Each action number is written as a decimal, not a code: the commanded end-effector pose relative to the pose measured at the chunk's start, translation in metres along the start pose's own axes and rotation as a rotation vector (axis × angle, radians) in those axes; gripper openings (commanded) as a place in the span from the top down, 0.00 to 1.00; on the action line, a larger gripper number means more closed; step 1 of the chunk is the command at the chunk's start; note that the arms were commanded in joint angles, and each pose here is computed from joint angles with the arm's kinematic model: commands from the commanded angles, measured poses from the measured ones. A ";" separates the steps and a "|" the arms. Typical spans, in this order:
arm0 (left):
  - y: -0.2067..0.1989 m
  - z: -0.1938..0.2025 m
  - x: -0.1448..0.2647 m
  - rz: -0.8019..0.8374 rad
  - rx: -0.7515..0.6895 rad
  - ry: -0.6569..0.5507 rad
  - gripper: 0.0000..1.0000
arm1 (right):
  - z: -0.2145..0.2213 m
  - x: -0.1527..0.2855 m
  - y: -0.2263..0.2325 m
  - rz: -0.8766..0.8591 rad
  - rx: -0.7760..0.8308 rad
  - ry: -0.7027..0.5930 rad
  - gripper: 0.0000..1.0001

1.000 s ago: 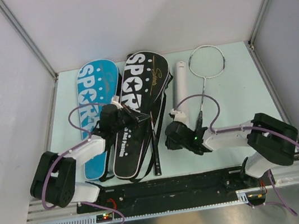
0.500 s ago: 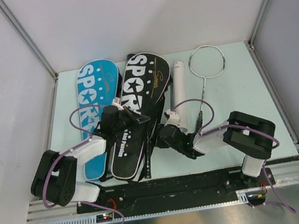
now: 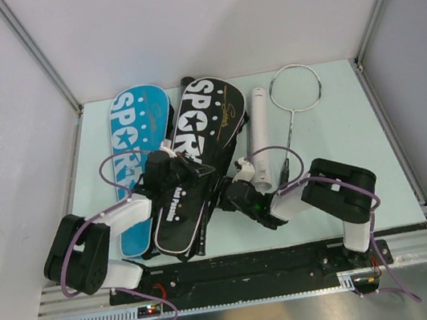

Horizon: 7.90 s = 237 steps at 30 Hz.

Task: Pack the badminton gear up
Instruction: Place the racket in the racket bag, then adjust the racket in the racket bag.

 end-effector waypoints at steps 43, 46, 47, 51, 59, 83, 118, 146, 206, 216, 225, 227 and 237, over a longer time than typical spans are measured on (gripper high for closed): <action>-0.021 -0.010 0.002 0.059 -0.001 -0.062 1.00 | -0.095 -0.054 -0.009 0.278 -0.069 -0.131 0.99; -0.031 -0.014 0.007 0.092 -0.016 -0.084 1.00 | -0.117 -0.031 0.016 0.214 0.018 -0.189 1.00; -0.035 -0.016 0.010 0.104 -0.022 -0.093 1.00 | -0.122 -0.023 0.021 0.210 0.053 -0.200 1.00; -0.048 -0.022 0.020 0.136 -0.033 -0.125 1.00 | -0.138 0.009 0.044 0.160 0.125 -0.225 1.00; -0.053 -0.028 0.038 0.102 -0.125 -0.170 1.00 | -0.169 0.075 0.092 -0.006 0.127 -0.276 1.00; -0.027 -0.030 0.080 -0.154 -0.340 -0.124 1.00 | -0.188 0.079 0.085 0.058 0.181 -0.294 1.00; 0.005 -0.049 0.080 -0.222 -0.385 0.089 1.00 | -0.165 0.046 0.049 0.173 0.249 -0.130 1.00; 0.001 -0.047 0.062 -0.132 -0.309 0.168 1.00 | -0.168 0.079 0.092 -0.074 0.148 -0.141 1.00; -0.036 -0.055 0.082 0.056 -0.391 0.115 1.00 | -0.079 0.077 0.152 -0.216 0.355 0.040 0.66; -0.041 -0.055 0.092 -0.058 -0.479 0.008 1.00 | -0.034 0.064 0.149 -0.207 0.385 0.128 0.61; -0.046 -0.050 0.095 -0.094 -0.501 -0.014 1.00 | -0.025 0.055 0.101 0.167 0.423 0.013 0.65; -0.043 -0.049 0.094 -0.105 -0.494 -0.010 1.00 | -0.027 0.060 0.100 0.188 0.426 0.002 0.67; -0.041 -0.048 0.092 -0.112 -0.474 0.000 1.00 | -0.039 0.094 0.124 0.119 0.397 -0.049 0.57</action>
Point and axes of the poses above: each gripper's point midway between its finger pads, its own x axis back along the fingers, its own y axis along the line the jaws close on, z = x × y, the point moved 10 cm from there along x, back along the fingers, and after that the axes turned 8 degrees about -x, right-handed, at the moved point
